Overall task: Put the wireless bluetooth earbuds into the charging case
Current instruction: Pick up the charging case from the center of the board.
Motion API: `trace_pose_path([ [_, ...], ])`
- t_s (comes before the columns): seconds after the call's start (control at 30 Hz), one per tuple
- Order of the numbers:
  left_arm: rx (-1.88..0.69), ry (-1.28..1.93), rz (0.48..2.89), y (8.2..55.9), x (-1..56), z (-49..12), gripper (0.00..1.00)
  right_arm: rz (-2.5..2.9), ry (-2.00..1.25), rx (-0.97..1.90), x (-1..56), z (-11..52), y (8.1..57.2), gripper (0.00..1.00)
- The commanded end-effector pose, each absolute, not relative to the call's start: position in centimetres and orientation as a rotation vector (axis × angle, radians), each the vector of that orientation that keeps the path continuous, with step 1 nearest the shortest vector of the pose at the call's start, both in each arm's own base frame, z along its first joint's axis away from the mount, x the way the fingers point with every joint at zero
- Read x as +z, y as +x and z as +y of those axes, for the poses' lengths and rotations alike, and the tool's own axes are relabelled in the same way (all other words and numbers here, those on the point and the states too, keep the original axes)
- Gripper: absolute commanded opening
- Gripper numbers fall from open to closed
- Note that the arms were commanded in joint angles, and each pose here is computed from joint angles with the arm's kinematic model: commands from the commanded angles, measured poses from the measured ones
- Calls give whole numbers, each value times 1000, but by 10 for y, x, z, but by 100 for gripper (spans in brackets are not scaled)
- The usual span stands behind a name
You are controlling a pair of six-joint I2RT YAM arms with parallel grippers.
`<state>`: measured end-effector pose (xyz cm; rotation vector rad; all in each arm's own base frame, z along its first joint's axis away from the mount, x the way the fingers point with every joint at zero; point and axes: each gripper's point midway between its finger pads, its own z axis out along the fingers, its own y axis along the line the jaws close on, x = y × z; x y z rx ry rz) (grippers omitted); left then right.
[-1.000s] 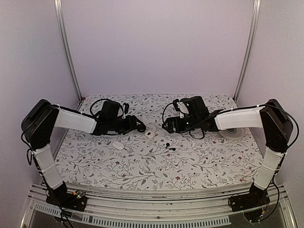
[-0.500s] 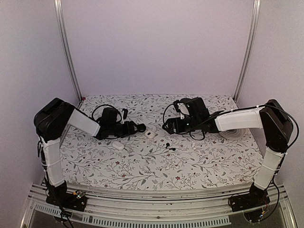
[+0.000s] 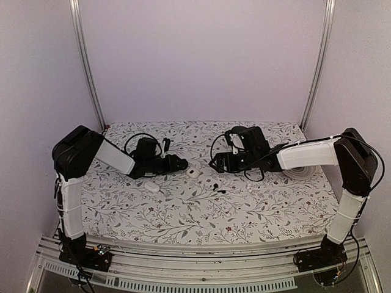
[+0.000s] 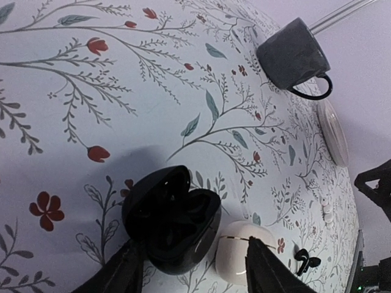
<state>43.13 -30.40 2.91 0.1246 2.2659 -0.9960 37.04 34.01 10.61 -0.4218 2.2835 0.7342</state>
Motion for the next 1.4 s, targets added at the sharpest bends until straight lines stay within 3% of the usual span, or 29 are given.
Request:
trace_pose_path([
  [0.0,-1011,171,2296,426,16,-318,57,2248,-421,757,120,344,369,99],
  [0.3,-1063,129,2278,431,17,-324,52,2247,-432,756,119,346,370,100],
  [0.47,-1076,117,2274,434,17,-327,44,2245,-433,746,120,344,371,99],
  [0.63,-1083,125,2273,436,18,-328,25,2247,-435,738,120,343,371,99],
  [0.77,-1074,161,2255,437,25,-329,0,2243,-429,733,122,341,369,99],
  [1.1,-1010,441,2060,432,97,-333,0,2183,-444,747,152,339,367,100],
  [1.37,-948,665,1825,399,173,-336,0,2089,-509,867,202,342,346,100],
])
